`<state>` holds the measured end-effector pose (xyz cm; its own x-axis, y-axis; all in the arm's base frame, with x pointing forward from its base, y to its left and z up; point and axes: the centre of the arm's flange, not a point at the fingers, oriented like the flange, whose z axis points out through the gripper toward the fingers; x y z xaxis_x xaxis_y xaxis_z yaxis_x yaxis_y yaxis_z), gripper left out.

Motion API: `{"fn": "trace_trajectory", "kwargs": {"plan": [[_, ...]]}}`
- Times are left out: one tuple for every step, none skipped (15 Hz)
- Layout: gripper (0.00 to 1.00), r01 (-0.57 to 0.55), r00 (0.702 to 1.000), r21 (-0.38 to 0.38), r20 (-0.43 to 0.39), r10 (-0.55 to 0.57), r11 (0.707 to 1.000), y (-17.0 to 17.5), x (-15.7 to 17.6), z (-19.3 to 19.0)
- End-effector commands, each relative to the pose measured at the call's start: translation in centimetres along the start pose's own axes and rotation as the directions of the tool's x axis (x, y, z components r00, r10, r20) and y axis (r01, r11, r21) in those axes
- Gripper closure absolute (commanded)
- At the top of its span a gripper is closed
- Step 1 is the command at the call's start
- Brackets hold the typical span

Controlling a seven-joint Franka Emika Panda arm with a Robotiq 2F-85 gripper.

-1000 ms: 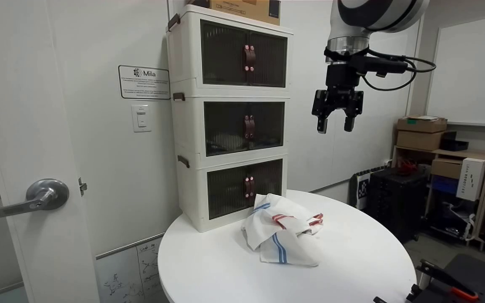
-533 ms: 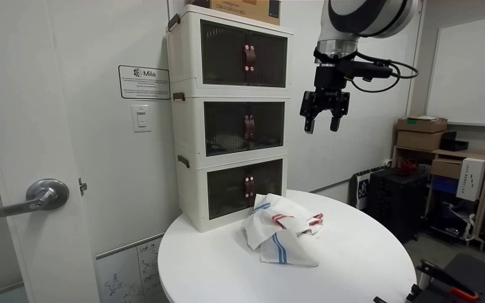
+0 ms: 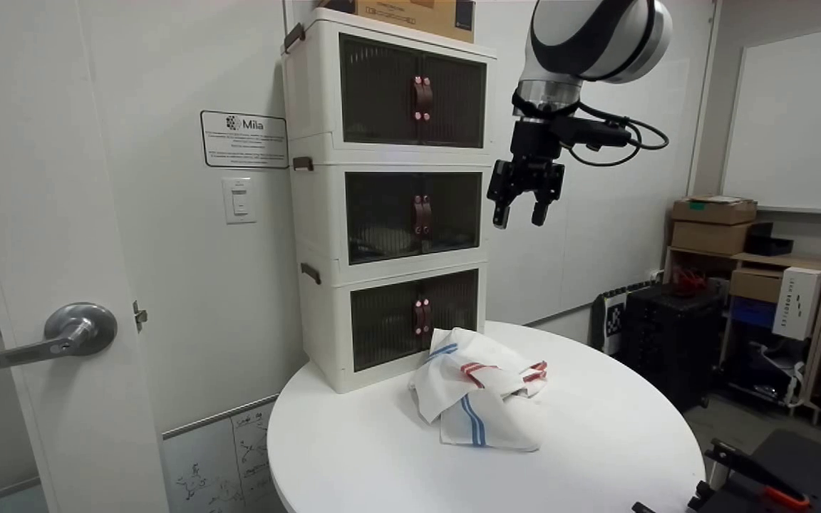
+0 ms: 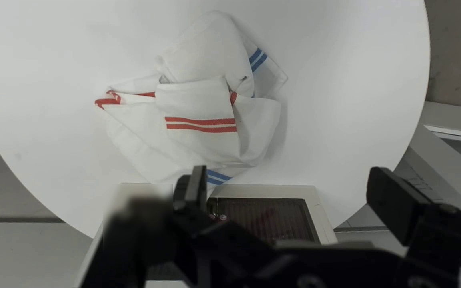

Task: Open the doors of the second shelf of the cabinet

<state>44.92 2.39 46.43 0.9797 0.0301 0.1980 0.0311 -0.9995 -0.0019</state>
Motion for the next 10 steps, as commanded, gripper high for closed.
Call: {"fn": "trace_trajectory", "kwargs": {"plan": [[0.00, 0.032, 0.999, 0.038, 0.001, -0.032, 0.999, 1.7, 3.0, 1.0], [0.00, 0.040, 0.999, 0.044, -0.005, -0.040, 0.998, 2.1, 3.7, 1.1], [0.00, 0.047, 0.999, 0.048, -0.012, -0.046, 0.998, 2.5, 4.2, 1.2], [0.00, 0.053, 0.998, 0.054, -0.027, -0.052, 0.997, 2.8, 5.0, 1.3], [0.00, 0.058, 0.998, 0.062, -0.042, -0.055, 0.996, 3.0, 5.6, 1.4], [0.00, 0.049, 0.997, 0.068, -0.056, -0.046, 0.996, 3.2, 6.5, 1.5], [0.00, 0.044, 0.997, 0.074, -0.067, -0.039, 0.996, 3.5, 7.1, 1.6], [0.00, 0.034, 0.997, 0.075, -0.078, -0.028, 0.997, 3.8, 8.0, 1.9], [0.00, 0.028, 0.996, 0.077, -0.087, -0.021, 0.997, 4.0, 8.5, 2.0], [0.00, 0.017, 0.995, 0.077, -0.097, -0.009, 0.997, 4.3, 9.2, 2.2]]}}
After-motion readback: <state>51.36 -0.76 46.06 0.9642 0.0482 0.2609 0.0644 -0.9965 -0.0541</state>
